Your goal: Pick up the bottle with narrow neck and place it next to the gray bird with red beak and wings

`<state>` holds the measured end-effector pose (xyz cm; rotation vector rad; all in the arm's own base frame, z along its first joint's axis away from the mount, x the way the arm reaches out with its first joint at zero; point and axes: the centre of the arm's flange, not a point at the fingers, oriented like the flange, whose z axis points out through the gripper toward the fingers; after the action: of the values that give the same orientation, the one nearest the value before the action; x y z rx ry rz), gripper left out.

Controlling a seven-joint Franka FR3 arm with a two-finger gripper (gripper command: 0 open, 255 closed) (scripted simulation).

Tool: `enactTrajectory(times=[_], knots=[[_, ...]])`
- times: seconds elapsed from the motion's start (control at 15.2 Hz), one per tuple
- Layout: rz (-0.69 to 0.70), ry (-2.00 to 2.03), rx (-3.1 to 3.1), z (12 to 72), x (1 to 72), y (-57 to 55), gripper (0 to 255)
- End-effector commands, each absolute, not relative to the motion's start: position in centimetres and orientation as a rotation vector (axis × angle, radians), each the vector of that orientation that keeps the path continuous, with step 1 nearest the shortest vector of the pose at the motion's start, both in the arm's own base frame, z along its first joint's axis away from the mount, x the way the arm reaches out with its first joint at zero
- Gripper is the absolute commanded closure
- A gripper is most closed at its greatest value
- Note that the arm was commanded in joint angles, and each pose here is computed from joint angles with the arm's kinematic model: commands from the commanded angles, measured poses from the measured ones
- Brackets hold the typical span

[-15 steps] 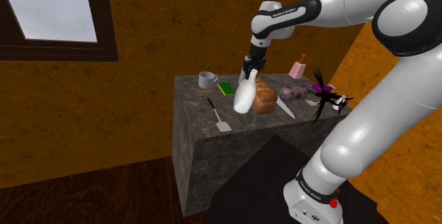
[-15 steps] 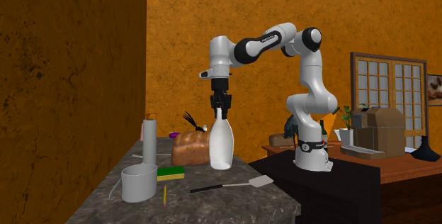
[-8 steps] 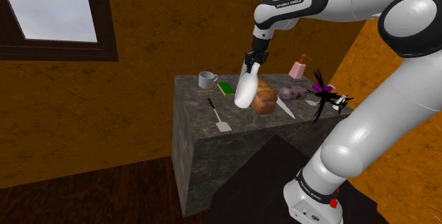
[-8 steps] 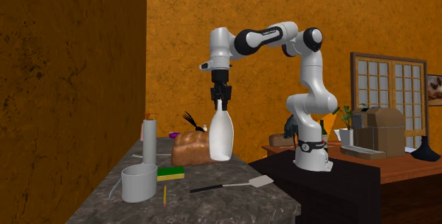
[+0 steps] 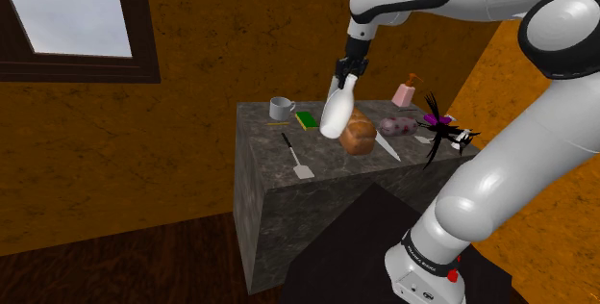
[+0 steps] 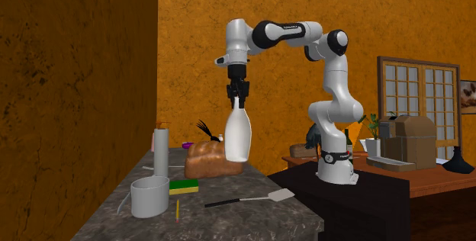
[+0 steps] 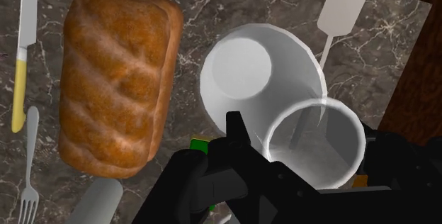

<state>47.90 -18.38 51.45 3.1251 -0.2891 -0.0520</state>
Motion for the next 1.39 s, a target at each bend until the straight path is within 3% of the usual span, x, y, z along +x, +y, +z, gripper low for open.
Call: enactTrajectory(times=[0.0,1.32], knots=[[-0.052,-0.289,3.125,52.6,47.9,-18.3,255],[-0.052,-0.289,3.125,63.2,47.9,-18.3,255]])
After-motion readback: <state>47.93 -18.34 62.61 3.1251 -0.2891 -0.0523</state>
